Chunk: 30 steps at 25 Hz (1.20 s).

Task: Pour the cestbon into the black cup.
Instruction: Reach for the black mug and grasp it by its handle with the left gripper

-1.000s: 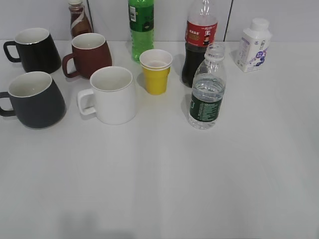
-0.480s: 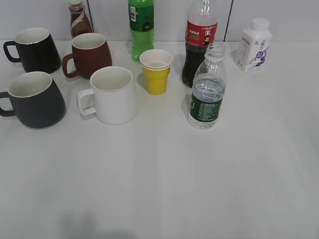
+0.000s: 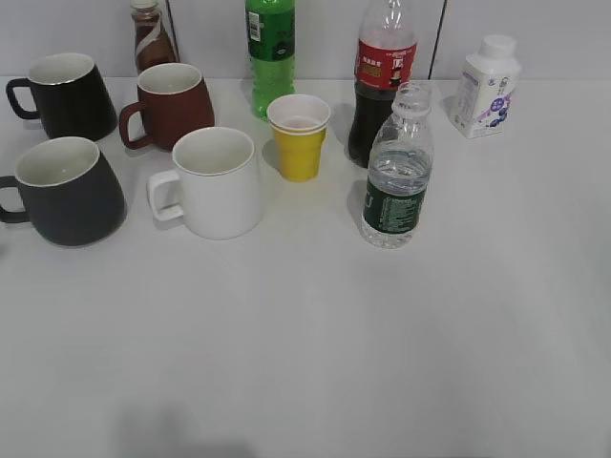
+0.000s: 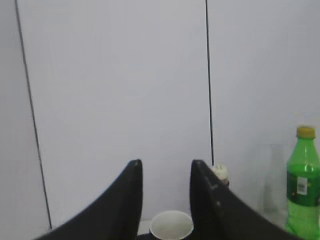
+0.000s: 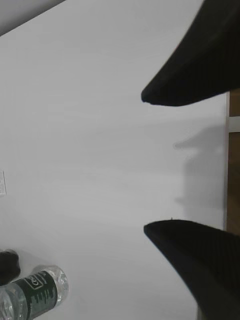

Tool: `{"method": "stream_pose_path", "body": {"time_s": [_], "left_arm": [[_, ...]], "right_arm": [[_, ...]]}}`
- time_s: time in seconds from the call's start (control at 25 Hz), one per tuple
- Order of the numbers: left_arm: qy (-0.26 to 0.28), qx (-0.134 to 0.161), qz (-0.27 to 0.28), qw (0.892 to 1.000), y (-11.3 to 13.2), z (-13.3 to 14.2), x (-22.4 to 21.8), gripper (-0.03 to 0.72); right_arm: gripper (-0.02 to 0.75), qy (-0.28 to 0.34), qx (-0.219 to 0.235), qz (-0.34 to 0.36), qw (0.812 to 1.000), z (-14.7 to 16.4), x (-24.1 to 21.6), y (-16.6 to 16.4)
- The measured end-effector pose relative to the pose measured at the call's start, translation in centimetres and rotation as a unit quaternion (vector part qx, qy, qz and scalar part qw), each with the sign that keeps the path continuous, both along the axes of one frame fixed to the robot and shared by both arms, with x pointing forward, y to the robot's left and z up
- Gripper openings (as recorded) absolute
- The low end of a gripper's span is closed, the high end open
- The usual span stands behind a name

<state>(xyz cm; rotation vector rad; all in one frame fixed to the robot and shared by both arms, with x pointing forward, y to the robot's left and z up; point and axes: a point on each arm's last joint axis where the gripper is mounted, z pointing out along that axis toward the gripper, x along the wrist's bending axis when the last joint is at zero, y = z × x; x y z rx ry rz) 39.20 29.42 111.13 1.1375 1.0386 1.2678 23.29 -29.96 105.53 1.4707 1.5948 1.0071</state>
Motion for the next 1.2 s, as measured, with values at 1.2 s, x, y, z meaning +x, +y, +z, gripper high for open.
{"method": "stream_pose_path", "body": {"time_s": [1.2], "left_arm": [[0.224,-0.013,0.01,0.975,0.1,-18.8,6.9,0.255]], "right_arm": [[0.534,0.0,0.003,0.002,1.0,0.0,0.0,0.1]]}}
